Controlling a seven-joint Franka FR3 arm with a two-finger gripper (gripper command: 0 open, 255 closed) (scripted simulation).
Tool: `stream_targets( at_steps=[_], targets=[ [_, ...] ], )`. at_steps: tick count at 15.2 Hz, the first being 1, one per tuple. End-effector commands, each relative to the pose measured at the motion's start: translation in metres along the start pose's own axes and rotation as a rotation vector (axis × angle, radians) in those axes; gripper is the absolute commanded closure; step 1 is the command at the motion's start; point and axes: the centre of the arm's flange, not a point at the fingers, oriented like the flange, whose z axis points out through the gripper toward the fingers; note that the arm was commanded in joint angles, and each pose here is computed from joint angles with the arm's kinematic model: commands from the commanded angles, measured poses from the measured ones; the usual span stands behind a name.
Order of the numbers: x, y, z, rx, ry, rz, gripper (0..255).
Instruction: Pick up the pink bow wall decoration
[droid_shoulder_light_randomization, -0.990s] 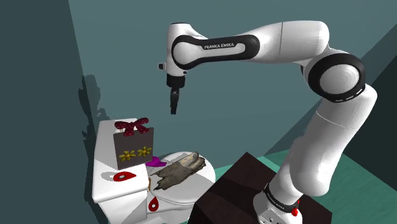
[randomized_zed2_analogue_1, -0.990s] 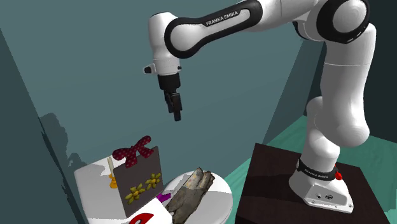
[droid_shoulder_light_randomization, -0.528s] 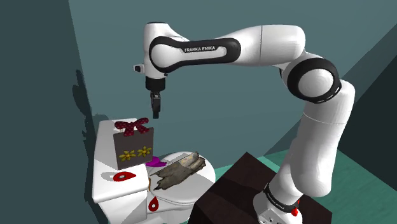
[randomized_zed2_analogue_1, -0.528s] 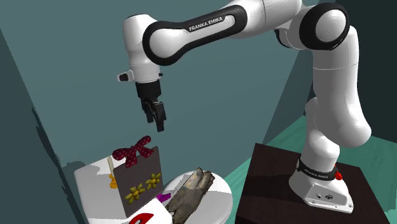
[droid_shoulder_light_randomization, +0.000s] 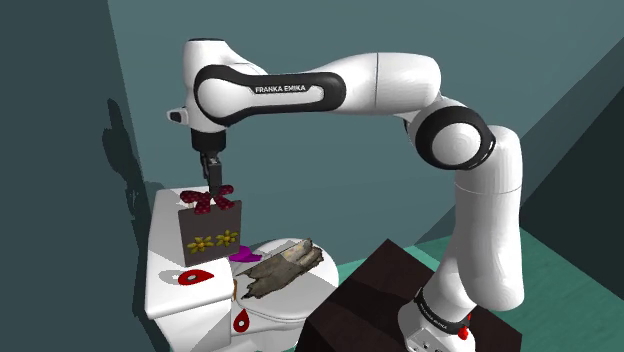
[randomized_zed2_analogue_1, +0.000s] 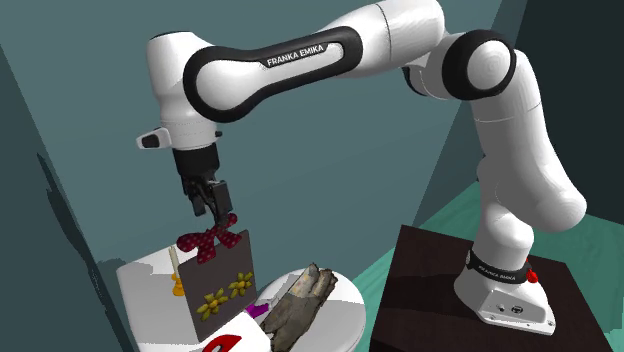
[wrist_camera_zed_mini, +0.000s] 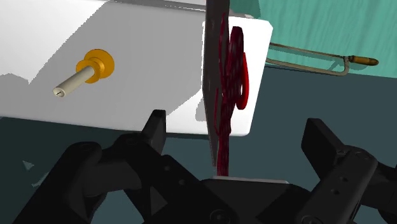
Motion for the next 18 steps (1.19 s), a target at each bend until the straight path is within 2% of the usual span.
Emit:
stream_targets(
  at_steps=[1, 5, 7, 8, 18],
  targets=[
    [0.002, 0.000, 0.009, -0.001, 0.001, -0.005, 0],
    [0.002, 0.002, 0.033, -0.001, 0.001, -0.005, 0],
    [0.002, 0.002, 0.033, -0.001, 0.001, -0.005, 0],
    [0.001, 0.002, 0.033, -0.001, 0.001, -0.005, 255],
    [0.002, 0.002, 0.028, -0.001, 0.001, -0.005, 255]
  ],
)
